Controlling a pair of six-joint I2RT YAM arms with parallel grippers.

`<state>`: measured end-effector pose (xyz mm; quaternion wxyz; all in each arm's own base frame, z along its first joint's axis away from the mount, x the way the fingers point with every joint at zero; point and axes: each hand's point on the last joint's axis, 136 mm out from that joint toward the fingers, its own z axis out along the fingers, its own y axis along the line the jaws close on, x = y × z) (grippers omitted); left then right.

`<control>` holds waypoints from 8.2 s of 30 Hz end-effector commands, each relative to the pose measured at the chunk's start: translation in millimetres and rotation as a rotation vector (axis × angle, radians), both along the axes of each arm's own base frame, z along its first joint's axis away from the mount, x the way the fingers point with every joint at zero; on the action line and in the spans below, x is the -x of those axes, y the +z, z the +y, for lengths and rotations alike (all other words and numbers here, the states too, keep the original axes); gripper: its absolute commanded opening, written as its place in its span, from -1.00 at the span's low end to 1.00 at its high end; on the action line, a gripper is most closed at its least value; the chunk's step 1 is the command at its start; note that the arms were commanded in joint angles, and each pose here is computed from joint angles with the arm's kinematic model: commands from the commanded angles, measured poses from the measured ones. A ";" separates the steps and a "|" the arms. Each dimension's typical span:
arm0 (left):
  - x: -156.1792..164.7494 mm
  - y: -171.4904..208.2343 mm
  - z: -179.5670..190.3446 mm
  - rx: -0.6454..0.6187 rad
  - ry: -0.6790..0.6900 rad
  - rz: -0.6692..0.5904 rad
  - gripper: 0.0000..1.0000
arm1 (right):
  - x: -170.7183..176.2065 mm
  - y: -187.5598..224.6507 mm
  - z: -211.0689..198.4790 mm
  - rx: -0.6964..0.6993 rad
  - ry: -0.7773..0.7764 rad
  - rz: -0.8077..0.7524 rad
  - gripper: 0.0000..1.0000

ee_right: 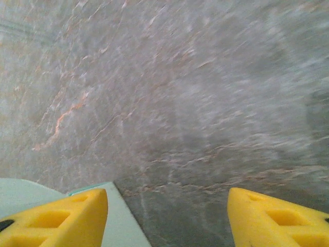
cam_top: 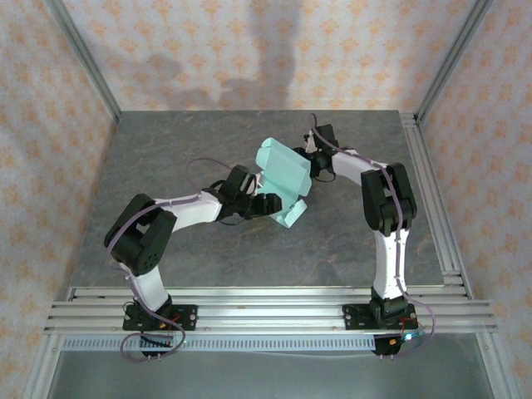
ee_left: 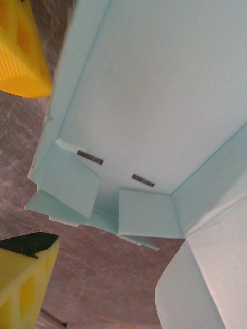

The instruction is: Fold the paper box

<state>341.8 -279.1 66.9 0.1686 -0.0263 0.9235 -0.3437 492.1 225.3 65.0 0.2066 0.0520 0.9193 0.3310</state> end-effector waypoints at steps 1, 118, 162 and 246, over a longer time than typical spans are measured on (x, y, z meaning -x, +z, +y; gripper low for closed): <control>0.1 17.5 25.5 -0.112 0.040 -0.077 0.44 | -5.2 20.8 -34.1 0.046 -0.055 -0.046 0.29; -65.7 -42.1 92.1 -0.460 0.297 -0.005 -1.00 | 78.7 63.3 -21.9 -0.067 -0.095 -0.191 0.37; -66.6 -38.7 86.2 -0.434 0.272 -0.029 -1.00 | 78.1 48.6 25.6 0.106 0.129 -0.100 -0.17; -66.9 -33.7 73.0 -0.435 0.234 -0.016 -1.00 | 83.5 -52.6 -22.5 1.209 0.182 -0.063 -1.00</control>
